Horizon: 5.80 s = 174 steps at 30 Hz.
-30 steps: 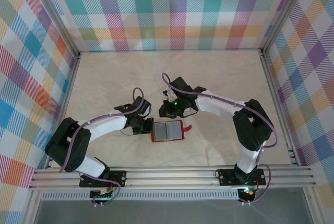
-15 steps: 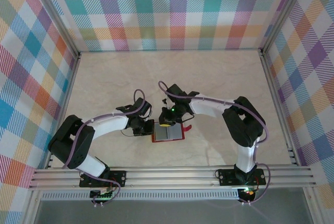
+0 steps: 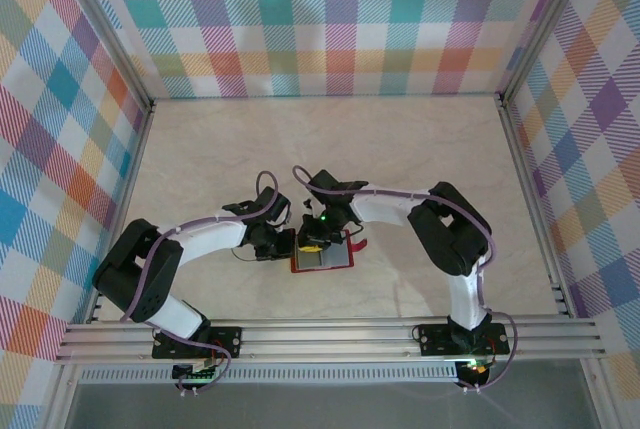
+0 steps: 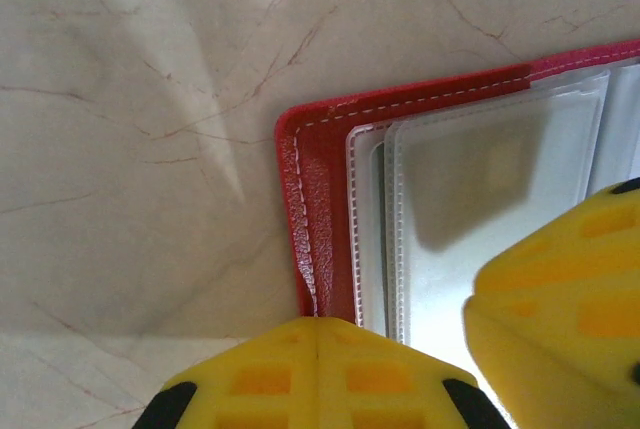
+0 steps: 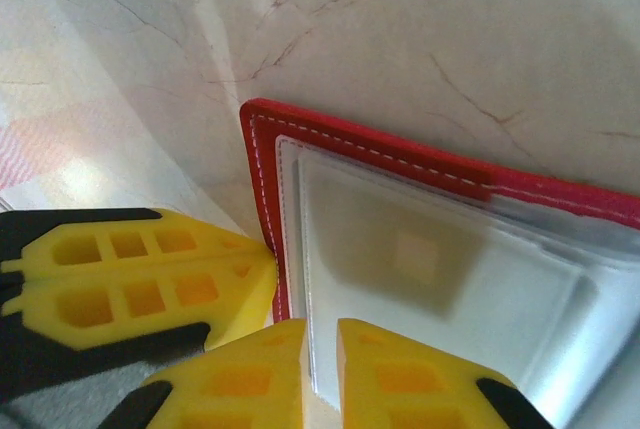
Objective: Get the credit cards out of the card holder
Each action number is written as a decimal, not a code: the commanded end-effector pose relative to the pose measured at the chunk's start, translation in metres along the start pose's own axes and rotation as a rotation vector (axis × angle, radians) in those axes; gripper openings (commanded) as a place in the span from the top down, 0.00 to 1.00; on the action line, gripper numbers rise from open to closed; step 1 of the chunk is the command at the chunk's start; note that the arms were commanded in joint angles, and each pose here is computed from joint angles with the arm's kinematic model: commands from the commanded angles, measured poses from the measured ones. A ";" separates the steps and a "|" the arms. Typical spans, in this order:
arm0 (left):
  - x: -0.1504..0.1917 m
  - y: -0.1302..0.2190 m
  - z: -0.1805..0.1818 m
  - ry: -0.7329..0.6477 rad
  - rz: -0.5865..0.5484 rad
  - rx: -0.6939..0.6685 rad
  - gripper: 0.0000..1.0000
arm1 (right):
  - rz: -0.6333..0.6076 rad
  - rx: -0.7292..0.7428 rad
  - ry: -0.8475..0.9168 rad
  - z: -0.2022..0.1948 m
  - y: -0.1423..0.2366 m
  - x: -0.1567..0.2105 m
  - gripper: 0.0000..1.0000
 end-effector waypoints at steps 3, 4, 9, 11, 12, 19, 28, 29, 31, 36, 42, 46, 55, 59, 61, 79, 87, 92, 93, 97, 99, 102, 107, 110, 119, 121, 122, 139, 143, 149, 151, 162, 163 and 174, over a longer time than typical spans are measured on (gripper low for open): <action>0.007 -0.004 0.010 0.025 0.034 -0.028 0.94 | 0.023 -0.026 -0.001 0.010 -0.009 -0.002 0.82; 0.007 -0.004 0.010 0.025 0.033 -0.028 0.94 | 0.025 -0.023 -0.002 0.010 -0.010 -0.001 0.82; 0.008 -0.002 0.011 0.025 0.029 -0.036 0.94 | 0.031 0.042 -0.012 -0.001 -0.009 0.003 0.82; 0.008 -0.002 0.011 0.025 0.028 -0.037 0.94 | 0.030 0.072 -0.013 -0.006 -0.007 0.005 0.81; 0.007 -0.002 0.011 0.024 0.028 -0.036 0.94 | 0.032 0.087 -0.013 -0.008 -0.006 0.007 0.81; 0.007 -0.001 0.011 0.023 0.025 -0.036 0.94 | 0.020 0.176 -0.004 -0.016 0.006 0.013 0.79; 0.006 0.000 0.009 0.024 0.024 -0.035 0.94 | 0.001 0.259 0.013 -0.020 0.019 0.013 0.75; 0.006 0.001 0.009 0.024 0.023 -0.035 0.94 | 0.000 0.267 0.017 -0.019 0.020 0.013 0.75; 0.005 0.001 0.009 0.023 0.023 -0.035 0.94 | -0.005 0.284 0.021 -0.019 0.023 0.012 0.74; 0.005 0.002 0.009 0.023 0.023 -0.036 0.94 | -0.026 0.315 0.035 -0.017 0.031 0.011 0.69; 0.004 0.002 0.007 0.022 0.019 -0.035 0.94 | -0.036 0.362 0.048 -0.021 0.038 0.012 0.65; 0.003 0.003 0.006 0.021 0.016 -0.030 0.94 | -0.043 0.385 0.054 -0.022 0.044 0.013 0.63; 0.003 0.003 0.006 0.019 0.020 -0.030 0.94 | -0.041 0.402 0.055 -0.024 0.047 0.015 0.55; 0.003 0.002 0.006 0.019 0.022 -0.031 0.94 | -0.044 0.401 0.058 -0.023 0.048 0.015 0.57; 0.003 0.002 0.005 0.019 0.024 -0.030 0.94 | -0.045 0.383 0.060 -0.020 0.049 0.015 0.61; 0.004 0.001 0.006 0.019 0.029 -0.035 0.94 | -0.067 0.415 0.049 -0.025 0.056 0.018 0.75; 0.002 0.007 0.003 0.015 0.018 -0.023 0.94 | -0.076 0.734 0.063 -0.059 0.090 0.025 0.69; 0.001 0.013 -0.005 0.002 0.022 -0.002 0.93 | -0.087 0.781 0.074 -0.060 0.101 0.025 0.68; 0.001 0.014 -0.005 -0.002 0.023 -0.004 0.93 | -0.091 0.773 0.072 -0.058 0.102 0.025 0.69; -0.001 0.021 -0.010 -0.014 0.018 0.002 0.93 | -0.116 0.627 0.072 -0.043 0.094 0.022 0.68; -0.003 0.024 -0.014 -0.010 0.013 0.018 0.93 | -0.127 0.513 0.062 -0.034 0.087 0.020 0.68; -0.005 0.027 -0.022 -0.003 0.006 0.054 0.93 | -0.139 0.356 0.037 -0.023 0.077 0.017 0.69; -0.006 0.026 -0.031 -0.003 0.009 0.079 0.93 | -0.132 0.158 0.026 -0.006 0.061 0.011 0.69; -0.006 0.021 -0.036 0.002 0.022 0.096 0.93 | -0.117 0.084 0.021 0.000 0.052 0.008 0.69; -0.003 0.003 -0.033 -0.003 0.058 0.079 0.94 | -0.079 0.035 -0.008 -0.006 0.033 0.007 0.71; -0.002 0.000 -0.032 0.000 0.065 0.076 0.94 | -0.074 0.036 -0.011 -0.008 0.030 0.007 0.72; -0.002 -0.001 -0.031 0.002 0.067 0.071 0.94 | -0.072 0.034 -0.012 -0.008 0.029 0.007 0.72; 0.002 -0.003 -0.018 -0.009 0.072 0.000 0.95 | -0.044 0.166 -0.031 -0.036 0.017 0.009 0.73; 0.002 -0.002 -0.017 -0.007 0.068 -0.005 0.95 | -0.046 0.213 -0.027 -0.041 0.022 0.010 0.73; 0.000 0.000 -0.019 -0.012 0.064 -0.004 0.95 | -0.065 0.208 -0.011 -0.034 0.030 0.009 0.73; 0.000 0.000 -0.019 -0.012 0.065 -0.005 0.95 | -0.072 0.185 -0.008 -0.029 0.032 0.008 0.73; 0.000 -0.002 -0.018 -0.011 0.068 -0.010 0.95 | -0.049 0.057 -0.019 -0.019 0.018 0.006 0.74; 0.000 -0.001 -0.018 -0.013 0.067 -0.009 0.95 | -0.043 0.061 -0.022 -0.020 0.016 0.007 0.74; 0.000 0.000 -0.019 -0.015 0.065 -0.010 0.95 | -0.034 0.175 -0.032 -0.041 0.014 0.010 0.74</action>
Point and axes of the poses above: each hand's point on the last joint's axis, 136 mm out from that joint toward the fingers, its own y axis back along the fingers, its own z axis along the line the jaws close on, x = y × z, the point moved 4 cm from there along y, back along the fingers, and after that the axes turned 6 degrees about y, right-handed, at the moved point
